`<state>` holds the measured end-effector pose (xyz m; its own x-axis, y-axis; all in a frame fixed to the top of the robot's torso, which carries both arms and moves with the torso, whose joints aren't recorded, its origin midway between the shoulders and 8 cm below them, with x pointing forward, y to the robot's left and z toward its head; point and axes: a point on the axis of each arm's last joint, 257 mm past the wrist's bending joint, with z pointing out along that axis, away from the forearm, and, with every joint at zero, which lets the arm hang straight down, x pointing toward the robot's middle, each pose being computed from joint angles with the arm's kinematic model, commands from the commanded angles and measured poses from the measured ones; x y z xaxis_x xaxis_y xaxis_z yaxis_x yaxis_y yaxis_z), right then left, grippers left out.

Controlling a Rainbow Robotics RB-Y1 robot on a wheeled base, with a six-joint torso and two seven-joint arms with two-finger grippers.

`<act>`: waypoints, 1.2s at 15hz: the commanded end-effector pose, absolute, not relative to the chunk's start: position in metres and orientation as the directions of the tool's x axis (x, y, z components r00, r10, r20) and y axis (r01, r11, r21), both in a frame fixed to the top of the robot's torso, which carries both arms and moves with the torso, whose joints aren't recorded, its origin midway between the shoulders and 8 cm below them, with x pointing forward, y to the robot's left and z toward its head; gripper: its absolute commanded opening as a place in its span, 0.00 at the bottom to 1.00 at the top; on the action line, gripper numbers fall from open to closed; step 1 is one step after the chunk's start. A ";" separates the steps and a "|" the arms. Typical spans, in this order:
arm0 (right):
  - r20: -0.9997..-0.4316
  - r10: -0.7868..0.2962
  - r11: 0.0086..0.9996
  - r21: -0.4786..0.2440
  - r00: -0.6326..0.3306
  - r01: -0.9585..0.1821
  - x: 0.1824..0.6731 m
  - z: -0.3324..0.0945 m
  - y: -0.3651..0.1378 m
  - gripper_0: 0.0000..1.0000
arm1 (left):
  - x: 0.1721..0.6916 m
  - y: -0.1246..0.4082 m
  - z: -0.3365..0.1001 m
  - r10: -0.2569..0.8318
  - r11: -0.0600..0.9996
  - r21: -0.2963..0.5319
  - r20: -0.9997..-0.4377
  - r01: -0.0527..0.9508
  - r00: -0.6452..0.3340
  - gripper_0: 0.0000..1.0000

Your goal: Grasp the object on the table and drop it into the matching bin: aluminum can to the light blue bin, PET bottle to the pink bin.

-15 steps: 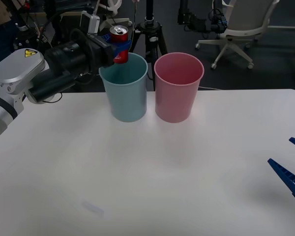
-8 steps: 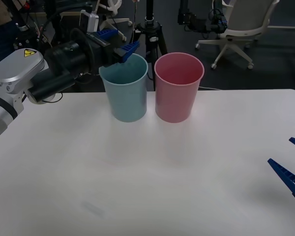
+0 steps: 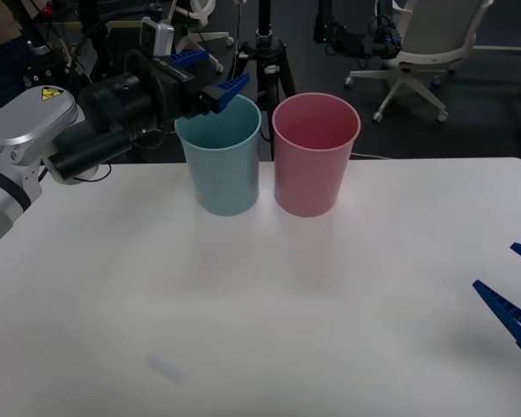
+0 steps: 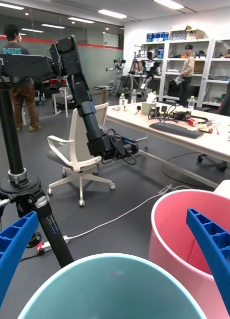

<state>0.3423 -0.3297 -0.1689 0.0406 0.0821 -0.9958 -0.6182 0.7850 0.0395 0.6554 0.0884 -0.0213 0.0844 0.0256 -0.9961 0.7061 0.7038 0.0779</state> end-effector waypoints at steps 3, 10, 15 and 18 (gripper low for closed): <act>-0.996 0.082 0.785 0.039 0.041 -0.618 0.342 -0.169 -0.330 1.00 | 0.641 0.101 -0.019 0.042 0.663 0.097 -0.995 0.743 0.092 1.00; -0.996 0.082 0.785 0.039 0.041 -0.618 0.342 -0.169 -0.330 1.00 | 0.584 0.141 -0.019 0.031 0.618 0.097 -0.995 0.780 0.100 1.00; -0.996 0.082 0.785 0.039 0.041 -0.618 0.342 -0.169 -0.330 1.00 | 0.551 0.170 -0.036 0.040 0.615 0.132 -0.990 0.777 0.136 1.00; -0.996 0.082 0.785 0.039 0.041 -0.618 0.342 -0.169 -0.330 1.00 | 0.527 0.197 -0.050 0.053 0.646 0.149 -0.987 0.749 0.151 1.00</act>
<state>0.3423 -0.3297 -0.1689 0.0407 0.0820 -0.9958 -0.6182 0.7850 0.0394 0.5330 0.1910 -0.0467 0.1489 0.0489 -0.9877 0.7551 0.6392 0.1454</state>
